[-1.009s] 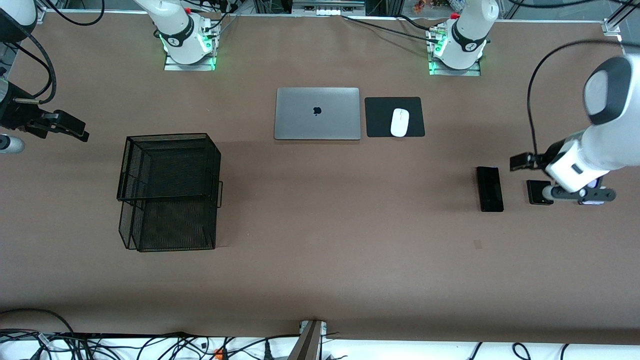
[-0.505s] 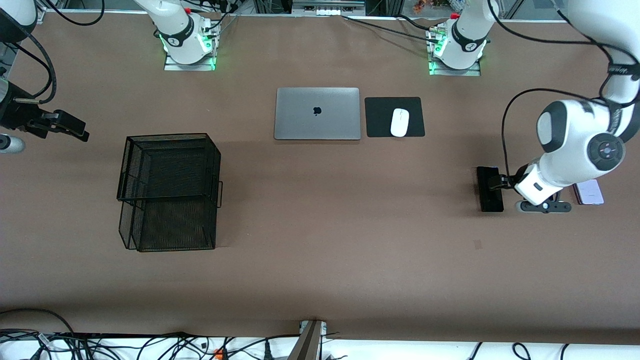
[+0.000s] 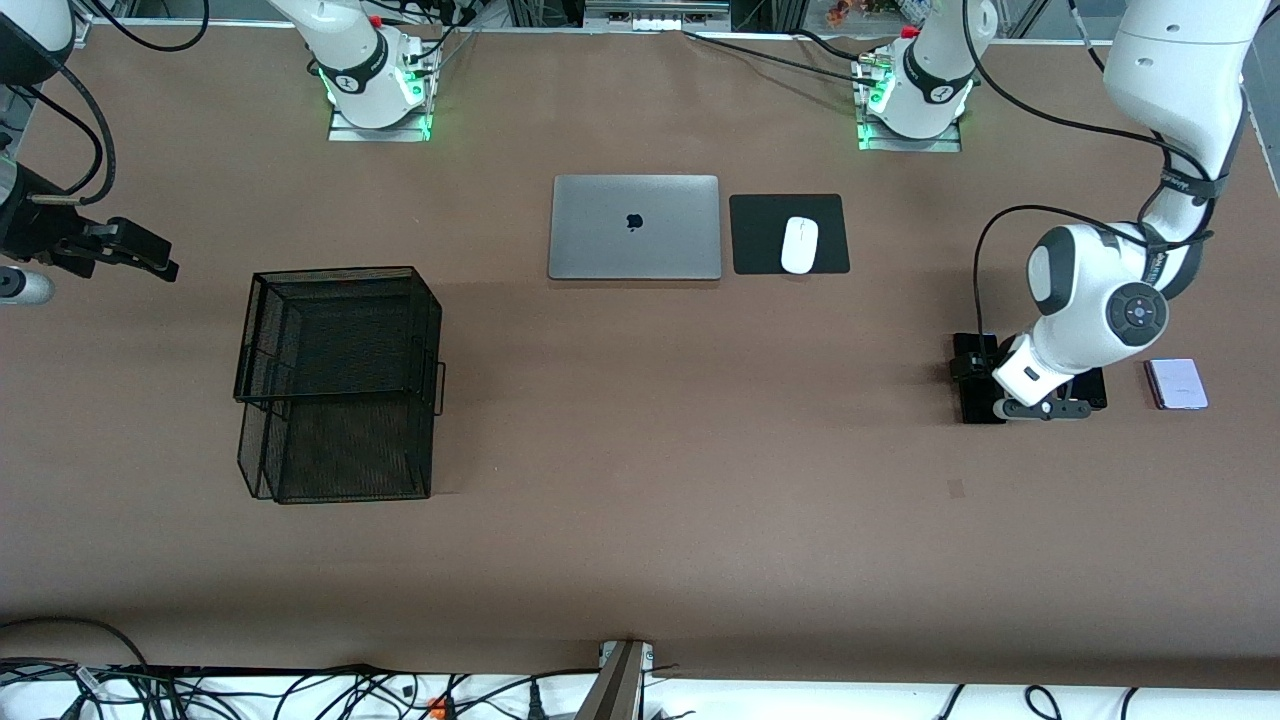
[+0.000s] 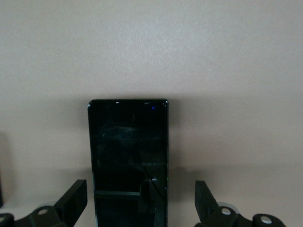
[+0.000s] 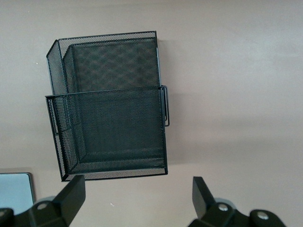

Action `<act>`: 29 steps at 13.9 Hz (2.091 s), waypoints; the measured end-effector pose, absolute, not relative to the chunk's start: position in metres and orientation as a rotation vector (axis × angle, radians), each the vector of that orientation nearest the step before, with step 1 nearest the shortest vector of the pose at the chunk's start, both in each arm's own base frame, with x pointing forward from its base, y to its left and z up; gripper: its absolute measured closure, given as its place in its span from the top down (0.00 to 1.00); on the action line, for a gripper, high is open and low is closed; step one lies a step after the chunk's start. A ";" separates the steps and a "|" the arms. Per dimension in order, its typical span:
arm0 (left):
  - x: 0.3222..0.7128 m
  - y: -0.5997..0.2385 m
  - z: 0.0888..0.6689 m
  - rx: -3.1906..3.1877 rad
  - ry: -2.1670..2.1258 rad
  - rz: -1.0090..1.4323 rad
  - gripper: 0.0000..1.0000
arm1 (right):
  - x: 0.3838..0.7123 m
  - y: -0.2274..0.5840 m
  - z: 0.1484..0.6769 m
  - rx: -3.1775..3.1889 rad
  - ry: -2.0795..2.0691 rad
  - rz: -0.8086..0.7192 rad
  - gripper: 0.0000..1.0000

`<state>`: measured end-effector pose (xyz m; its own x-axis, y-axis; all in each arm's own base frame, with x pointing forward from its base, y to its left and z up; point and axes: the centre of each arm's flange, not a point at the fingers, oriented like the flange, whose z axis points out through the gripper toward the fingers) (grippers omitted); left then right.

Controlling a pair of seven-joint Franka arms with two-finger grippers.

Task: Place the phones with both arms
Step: 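Carry the black bar phone with the left gripper toward the laptop front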

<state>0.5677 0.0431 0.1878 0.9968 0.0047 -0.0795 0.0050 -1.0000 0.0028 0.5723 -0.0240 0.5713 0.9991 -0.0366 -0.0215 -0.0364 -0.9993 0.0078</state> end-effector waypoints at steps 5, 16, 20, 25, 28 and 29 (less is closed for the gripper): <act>0.563 0.053 0.163 3.139 -0.025 -0.085 1.00 | 0.572 -0.024 0.571 3.133 -0.071 -0.034 1.00; 0.584 0.051 0.193 3.137 -0.038 -0.068 0.79 | 0.572 -0.024 0.570 3.133 -0.093 -0.037 1.00; 0.626 -0.020 0.284 3.100 -0.215 -0.163 0.79 | 0.572 -0.024 0.570 3.133 -0.093 -0.037 1.00; 0.622 -0.197 0.331 3.081 -0.296 -0.096 0.79 | 0.573 -0.024 0.570 3.133 -0.092 -0.038 1.00; 0.587 -0.322 0.326 3.082 -0.195 -0.098 0.79 | 0.573 -0.024 0.570 3.133 -0.092 -0.038 1.00; 0.576 -0.358 0.322 3.079 -0.173 -0.099 0.79 | 0.573 -0.024 0.570 3.133 -0.092 -0.038 1.00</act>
